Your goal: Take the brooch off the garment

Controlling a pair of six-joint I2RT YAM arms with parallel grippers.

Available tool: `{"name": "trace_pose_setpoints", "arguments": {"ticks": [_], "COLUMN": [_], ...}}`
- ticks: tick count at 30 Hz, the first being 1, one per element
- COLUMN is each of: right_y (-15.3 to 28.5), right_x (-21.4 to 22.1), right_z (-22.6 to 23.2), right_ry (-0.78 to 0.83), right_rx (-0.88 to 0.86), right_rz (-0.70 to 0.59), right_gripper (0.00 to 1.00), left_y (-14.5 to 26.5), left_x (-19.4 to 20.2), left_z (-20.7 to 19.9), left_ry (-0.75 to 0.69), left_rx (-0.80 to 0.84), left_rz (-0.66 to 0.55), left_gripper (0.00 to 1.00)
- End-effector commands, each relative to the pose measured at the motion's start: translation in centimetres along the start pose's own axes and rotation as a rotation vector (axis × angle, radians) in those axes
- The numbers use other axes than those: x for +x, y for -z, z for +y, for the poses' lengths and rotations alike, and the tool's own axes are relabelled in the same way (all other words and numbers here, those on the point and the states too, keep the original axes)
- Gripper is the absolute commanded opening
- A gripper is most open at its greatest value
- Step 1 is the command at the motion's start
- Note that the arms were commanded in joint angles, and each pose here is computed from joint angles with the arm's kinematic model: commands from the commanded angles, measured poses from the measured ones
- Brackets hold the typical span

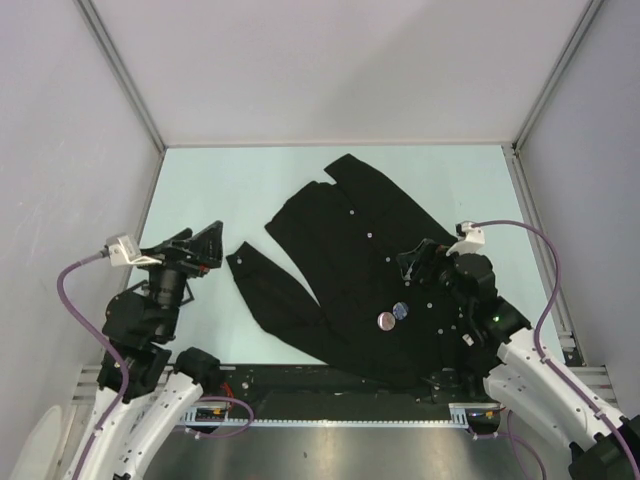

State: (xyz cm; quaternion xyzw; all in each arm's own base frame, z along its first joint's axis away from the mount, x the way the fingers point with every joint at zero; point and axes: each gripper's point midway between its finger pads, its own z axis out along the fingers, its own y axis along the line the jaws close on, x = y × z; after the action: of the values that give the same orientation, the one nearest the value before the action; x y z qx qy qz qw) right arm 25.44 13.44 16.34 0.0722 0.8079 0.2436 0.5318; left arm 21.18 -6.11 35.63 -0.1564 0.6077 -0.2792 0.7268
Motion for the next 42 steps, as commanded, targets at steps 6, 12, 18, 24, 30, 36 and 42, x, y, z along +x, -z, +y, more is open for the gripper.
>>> {"name": "trace_pose_setpoints", "arguments": {"ticks": [6,12,18,24,30,36,42], "right_y": [0.6,0.8,0.7,1.0,1.5,0.7,0.2], "right_x": [-0.2,3.1,6.5,10.0,10.6,10.5,12.1], "right_z": [-0.2,-0.6,-1.0,0.0,-1.5,-1.9,-3.1], "right_ry": [-0.07,-0.107,-0.096,0.04,0.071,0.07,0.069], "right_rx": [0.056,-0.06,-0.061,0.035,0.183,0.231,0.331], "right_rz": [0.076,0.304,0.492,0.549,0.504,0.467,0.5], "right_gripper": [1.0,1.0,0.98,0.81,0.61,0.43,0.52], "left_y": [1.4,-0.8,-0.4,2.4,4.7,5.3,5.1], "left_x": [6.2,12.8,20.6,28.1,33.8,37.7,40.8], "left_z": [-4.4,-6.5,-9.6,-12.7,-13.6,-14.0,-13.1], "left_ry": [-0.048,0.01,0.119,0.052,0.023,0.08,0.071], "left_rx": [0.274,0.4,0.569,0.608,0.607,0.592,0.503], "left_rz": [0.339,0.618,0.863,1.024,1.157,1.252,1.305], "left_gripper": [1.0,1.0,0.83,0.59,0.38,0.23,0.18]}}
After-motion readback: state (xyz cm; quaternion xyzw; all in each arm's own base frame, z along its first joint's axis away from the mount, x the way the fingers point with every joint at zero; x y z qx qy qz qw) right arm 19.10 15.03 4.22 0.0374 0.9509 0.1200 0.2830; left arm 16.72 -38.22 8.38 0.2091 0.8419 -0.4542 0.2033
